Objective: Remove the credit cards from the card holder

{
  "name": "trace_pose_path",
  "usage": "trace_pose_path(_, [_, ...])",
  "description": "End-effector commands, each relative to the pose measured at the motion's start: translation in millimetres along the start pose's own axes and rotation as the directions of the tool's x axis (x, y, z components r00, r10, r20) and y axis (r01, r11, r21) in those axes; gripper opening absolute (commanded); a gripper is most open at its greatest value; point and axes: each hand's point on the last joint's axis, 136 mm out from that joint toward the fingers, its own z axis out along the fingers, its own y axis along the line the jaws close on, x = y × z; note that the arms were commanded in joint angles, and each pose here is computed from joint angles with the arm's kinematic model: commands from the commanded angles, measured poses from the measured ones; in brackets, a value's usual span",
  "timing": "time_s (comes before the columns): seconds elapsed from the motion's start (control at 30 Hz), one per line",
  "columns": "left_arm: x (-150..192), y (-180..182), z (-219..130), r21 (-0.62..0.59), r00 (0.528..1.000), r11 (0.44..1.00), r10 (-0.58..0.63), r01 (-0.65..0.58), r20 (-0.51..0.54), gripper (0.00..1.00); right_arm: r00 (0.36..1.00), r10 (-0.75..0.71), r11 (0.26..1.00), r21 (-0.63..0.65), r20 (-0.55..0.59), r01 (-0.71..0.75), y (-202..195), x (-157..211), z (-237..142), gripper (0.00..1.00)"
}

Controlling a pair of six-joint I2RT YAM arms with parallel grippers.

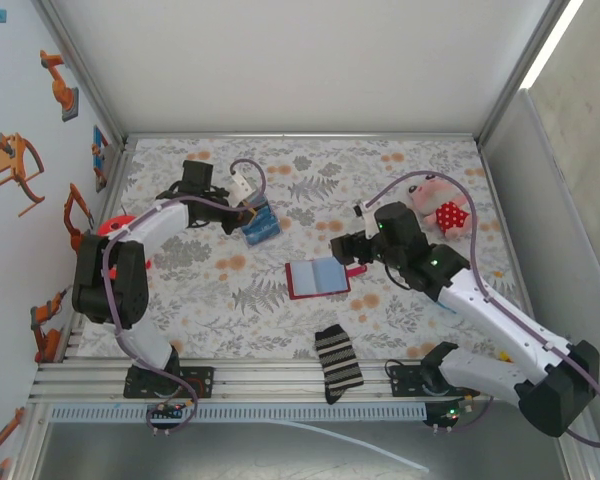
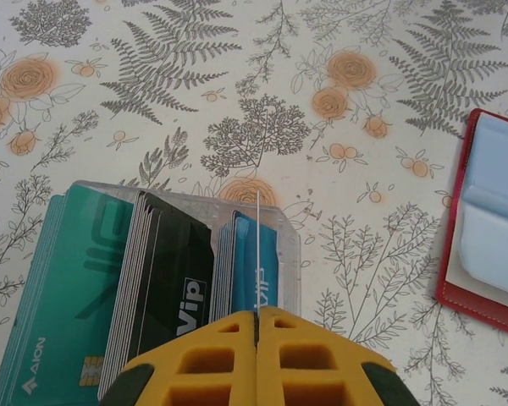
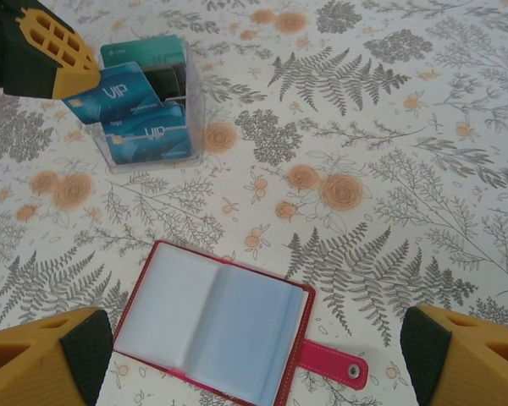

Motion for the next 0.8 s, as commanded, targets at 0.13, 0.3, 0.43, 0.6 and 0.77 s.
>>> trace_pose_path(0.13, [-6.9, 7.5, 7.5, 0.017, 0.999, 0.999, 0.044, -0.044, 0.021, 0.00, 0.999, 0.038, 0.997, 0.065, 0.010, -0.039, -12.8, 4.9, -10.0, 0.88])
trace_pose_path(0.3, [2.1, 7.8, 17.4, 0.044, 1.000, 0.999, 0.030, -0.030, -0.007, 0.00, 0.999, 0.036, 0.997, 0.067, 0.015, -0.037, -13.1, 3.8, -11.7, 0.88])
trace_pose_path(0.43, [7.0, 6.4, 24.0, 0.057, 0.999, 0.998, 0.026, -0.024, -0.032, 0.02, 0.999, 0.034, 0.997, 0.076, 0.012, -0.034, -14.8, 4.8, -11.2, 0.88])
trace_pose_path(0.6, [-2.7, 7.0, 16.0, 0.038, 1.000, 0.999, 0.011, -0.011, -0.022, 0.46, 0.999, 0.042, 0.991, 0.130, 0.015, -0.043, -24.4, 6.6, -10.4, 0.92])
trace_pose_path(0.77, [-14.9, 11.4, -7.1, -0.060, 1.000, 0.998, 0.021, -0.021, 0.002, 0.53, 0.997, 0.048, 0.961, 0.268, 0.067, -0.064, -51.2, 5.2, -17.8, 0.99])
